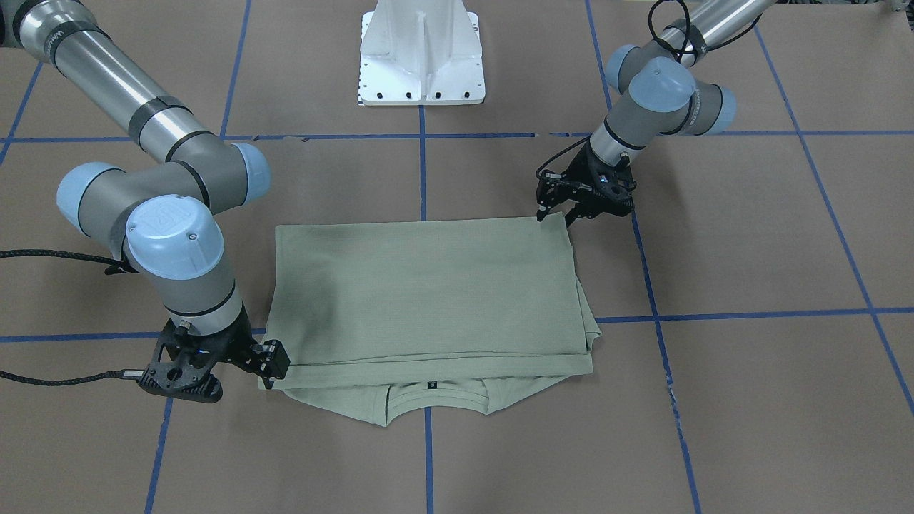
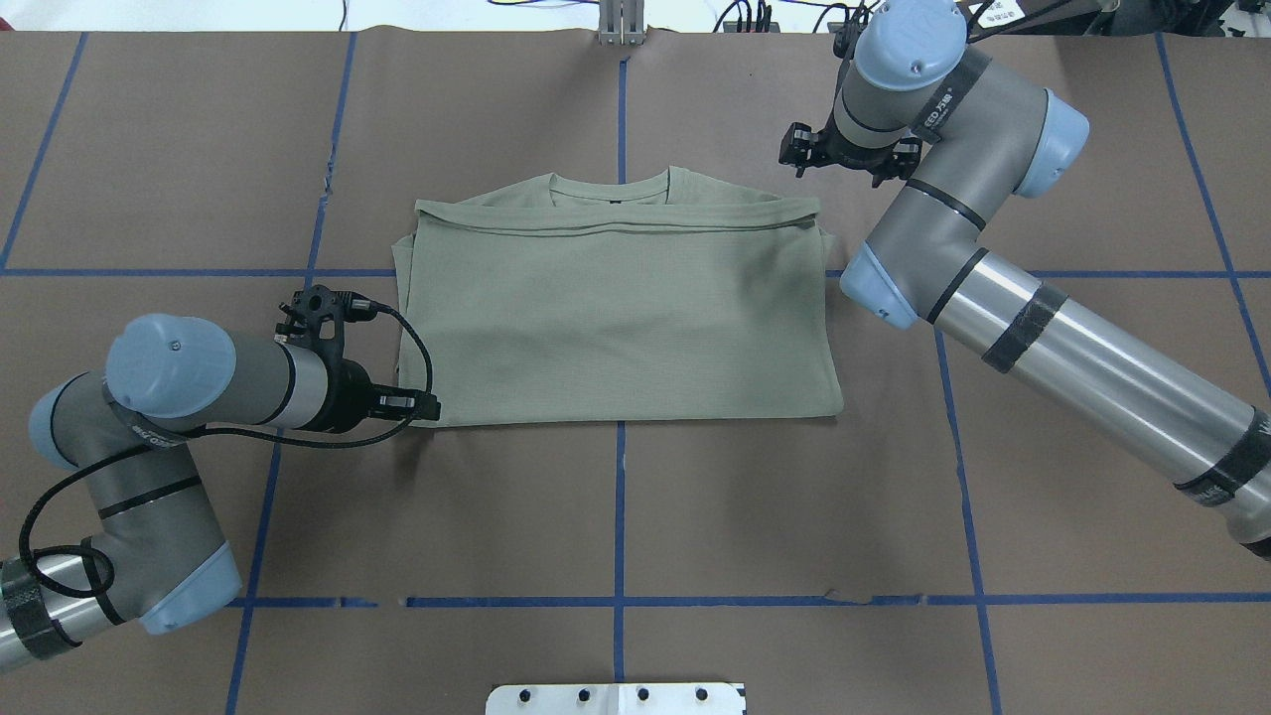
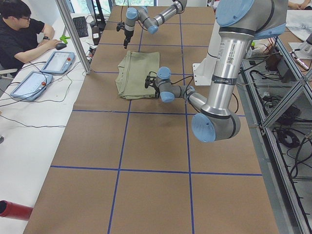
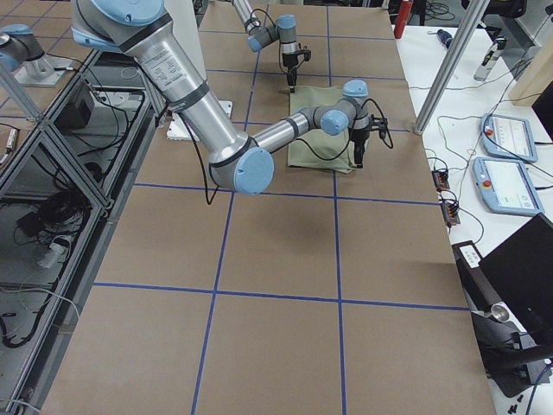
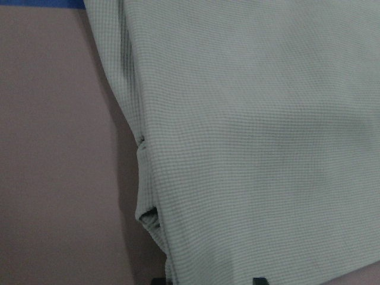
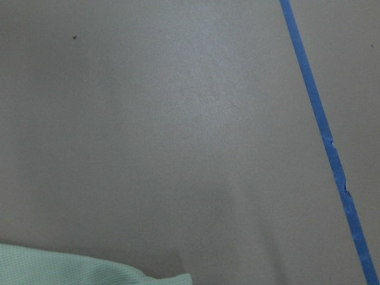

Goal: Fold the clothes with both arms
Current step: 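Grasp the folded shirt's side edge with the left gripper, then drag the shirt edge away from the robot with the left gripper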

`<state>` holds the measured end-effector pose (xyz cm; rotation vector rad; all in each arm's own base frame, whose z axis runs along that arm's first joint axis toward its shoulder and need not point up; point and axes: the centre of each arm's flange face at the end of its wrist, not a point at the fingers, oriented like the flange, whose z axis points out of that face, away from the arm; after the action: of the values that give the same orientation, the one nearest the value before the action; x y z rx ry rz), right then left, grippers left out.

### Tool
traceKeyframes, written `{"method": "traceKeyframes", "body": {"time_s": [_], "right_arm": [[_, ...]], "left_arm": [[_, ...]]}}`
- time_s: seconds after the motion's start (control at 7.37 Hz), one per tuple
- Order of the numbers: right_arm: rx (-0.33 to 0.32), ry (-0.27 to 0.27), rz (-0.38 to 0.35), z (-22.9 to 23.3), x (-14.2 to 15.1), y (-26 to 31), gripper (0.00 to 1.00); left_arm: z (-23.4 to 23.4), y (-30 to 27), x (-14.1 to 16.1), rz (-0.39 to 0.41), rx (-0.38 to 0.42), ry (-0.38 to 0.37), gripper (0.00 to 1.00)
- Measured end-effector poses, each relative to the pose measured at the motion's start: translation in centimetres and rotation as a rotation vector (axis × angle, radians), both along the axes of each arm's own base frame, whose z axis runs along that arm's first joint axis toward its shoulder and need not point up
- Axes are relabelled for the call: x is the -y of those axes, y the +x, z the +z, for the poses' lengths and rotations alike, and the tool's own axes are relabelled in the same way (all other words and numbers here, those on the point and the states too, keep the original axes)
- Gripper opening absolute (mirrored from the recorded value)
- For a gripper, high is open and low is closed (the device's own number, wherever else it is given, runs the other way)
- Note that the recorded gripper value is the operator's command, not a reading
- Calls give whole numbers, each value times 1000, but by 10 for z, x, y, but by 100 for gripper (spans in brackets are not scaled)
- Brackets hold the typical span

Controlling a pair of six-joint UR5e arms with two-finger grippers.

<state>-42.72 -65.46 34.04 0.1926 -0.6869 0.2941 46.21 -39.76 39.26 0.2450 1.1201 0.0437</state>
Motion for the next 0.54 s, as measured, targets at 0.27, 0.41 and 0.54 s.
{"method": "traceKeyframes", "body": {"time_s": [0.27,0.41,0.54], "right_arm": [[0,0,0,1,0,0,100],[0,0,0,0,0,0,100],[0,0,0,0,0,0,100]], "left_arm": [[0,0,-1,2,-1,-1,0],[0,-1,0,1,0,-2,0],[2,-2,0,0,2,-3,0]]}}
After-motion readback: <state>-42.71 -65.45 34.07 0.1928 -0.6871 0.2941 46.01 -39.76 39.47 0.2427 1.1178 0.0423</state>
